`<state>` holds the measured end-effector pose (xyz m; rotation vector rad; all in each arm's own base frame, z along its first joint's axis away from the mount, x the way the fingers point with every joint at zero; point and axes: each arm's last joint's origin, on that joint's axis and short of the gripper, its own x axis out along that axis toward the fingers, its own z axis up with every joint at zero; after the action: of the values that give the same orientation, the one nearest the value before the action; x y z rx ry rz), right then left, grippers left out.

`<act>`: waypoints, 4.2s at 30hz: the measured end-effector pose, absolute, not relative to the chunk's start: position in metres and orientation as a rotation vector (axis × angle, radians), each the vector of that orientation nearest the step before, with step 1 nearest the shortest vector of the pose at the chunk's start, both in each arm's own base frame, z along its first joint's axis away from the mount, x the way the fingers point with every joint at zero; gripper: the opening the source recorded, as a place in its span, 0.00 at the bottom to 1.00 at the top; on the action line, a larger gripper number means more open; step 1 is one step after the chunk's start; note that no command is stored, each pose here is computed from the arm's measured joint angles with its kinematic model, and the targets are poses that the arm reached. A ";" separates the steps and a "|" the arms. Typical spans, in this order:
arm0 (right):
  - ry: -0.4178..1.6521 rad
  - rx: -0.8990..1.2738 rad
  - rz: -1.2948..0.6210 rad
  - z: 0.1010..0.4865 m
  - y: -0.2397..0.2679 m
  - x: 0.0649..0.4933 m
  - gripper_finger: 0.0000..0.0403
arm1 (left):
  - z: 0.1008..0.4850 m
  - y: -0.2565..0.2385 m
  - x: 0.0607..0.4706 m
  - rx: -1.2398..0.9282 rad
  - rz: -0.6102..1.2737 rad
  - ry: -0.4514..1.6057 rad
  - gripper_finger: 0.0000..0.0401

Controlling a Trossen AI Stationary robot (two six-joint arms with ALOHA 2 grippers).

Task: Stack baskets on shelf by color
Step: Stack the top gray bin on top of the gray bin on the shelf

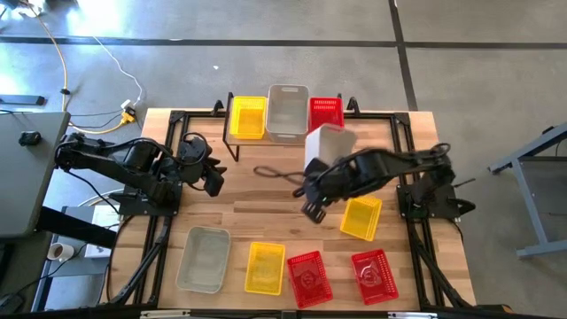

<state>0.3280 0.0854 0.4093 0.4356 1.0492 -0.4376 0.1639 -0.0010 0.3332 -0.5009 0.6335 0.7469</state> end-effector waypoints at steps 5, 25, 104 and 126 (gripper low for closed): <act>1.082 0.468 -0.393 0.390 0.105 0.352 0.00 | 0.333 -0.001 0.164 -0.481 0.738 0.642 0.39; 1.239 0.521 -0.483 0.307 0.116 0.412 0.00 | 0.333 -0.001 0.164 -0.458 0.719 0.657 0.39; 1.002 0.431 -0.687 0.348 0.101 0.399 0.24 | 0.341 -0.023 0.202 -0.233 0.346 0.584 0.39; 0.700 0.323 -0.808 0.440 0.059 0.322 0.24 | 0.298 -0.042 0.287 -0.056 0.148 0.591 0.55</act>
<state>0.3217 0.0589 0.4403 0.3226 0.6998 -0.8080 0.2872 -0.0423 0.2984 -0.0560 0.5906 0.1481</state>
